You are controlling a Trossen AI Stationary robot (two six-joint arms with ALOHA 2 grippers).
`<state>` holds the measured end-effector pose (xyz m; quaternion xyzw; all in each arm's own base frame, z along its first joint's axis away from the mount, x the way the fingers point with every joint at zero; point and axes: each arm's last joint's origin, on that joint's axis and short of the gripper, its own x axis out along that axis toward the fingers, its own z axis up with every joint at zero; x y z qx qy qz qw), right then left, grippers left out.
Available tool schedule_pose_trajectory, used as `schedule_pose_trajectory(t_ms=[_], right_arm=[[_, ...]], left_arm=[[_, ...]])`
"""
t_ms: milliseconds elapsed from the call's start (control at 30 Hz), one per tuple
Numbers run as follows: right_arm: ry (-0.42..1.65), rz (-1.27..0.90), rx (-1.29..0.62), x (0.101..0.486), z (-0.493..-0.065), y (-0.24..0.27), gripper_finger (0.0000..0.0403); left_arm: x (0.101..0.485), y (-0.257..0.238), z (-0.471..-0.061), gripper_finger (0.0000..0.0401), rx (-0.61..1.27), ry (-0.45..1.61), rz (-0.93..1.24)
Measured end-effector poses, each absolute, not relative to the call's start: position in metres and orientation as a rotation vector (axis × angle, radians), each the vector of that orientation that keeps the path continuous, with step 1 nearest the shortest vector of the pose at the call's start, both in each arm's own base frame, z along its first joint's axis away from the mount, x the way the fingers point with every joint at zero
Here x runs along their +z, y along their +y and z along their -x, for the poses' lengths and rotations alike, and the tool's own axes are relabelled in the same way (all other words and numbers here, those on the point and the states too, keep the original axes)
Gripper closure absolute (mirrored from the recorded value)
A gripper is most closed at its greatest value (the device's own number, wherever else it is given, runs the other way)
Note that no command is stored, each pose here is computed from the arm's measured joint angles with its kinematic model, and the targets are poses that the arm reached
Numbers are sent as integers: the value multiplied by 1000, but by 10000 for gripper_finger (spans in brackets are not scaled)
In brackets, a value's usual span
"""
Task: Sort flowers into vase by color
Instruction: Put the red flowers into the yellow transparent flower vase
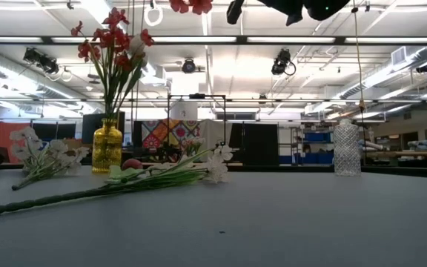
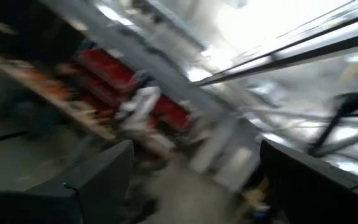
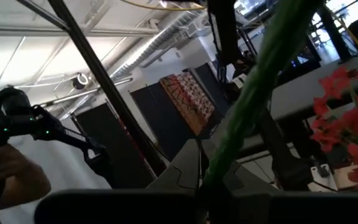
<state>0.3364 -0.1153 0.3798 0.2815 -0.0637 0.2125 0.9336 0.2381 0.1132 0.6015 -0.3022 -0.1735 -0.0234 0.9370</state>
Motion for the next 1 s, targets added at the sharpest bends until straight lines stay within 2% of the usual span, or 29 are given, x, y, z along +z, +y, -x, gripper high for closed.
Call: schedule_pose_trajectory(t_ms=[100,267,467,633,733,833,1000], right_arm=[[-124,-575,444,380,-336,-116,389],[-80,-597,509,379,-335,-116,389],[192,-812,694,368,-332,-115,389],[327,-927,684,355,-335,-109,368],[358,-944,679,352,-337,-105,367],[362,-944,686,352,-338,-100,384],[354,-969,660,352,-341,-95,389]], left_arm=[[603,111,-238,46,-100,-346,616],[581,108,-246,56,-77,-128,455],[553,76,-261,99,-128,113,-158],[530,42,-289,125,-132,265,-524],[511,25,-304,132,-164,393,-710],[490,14,-316,137,-190,570,-940],[466,12,-338,149,-104,812,-1253]])
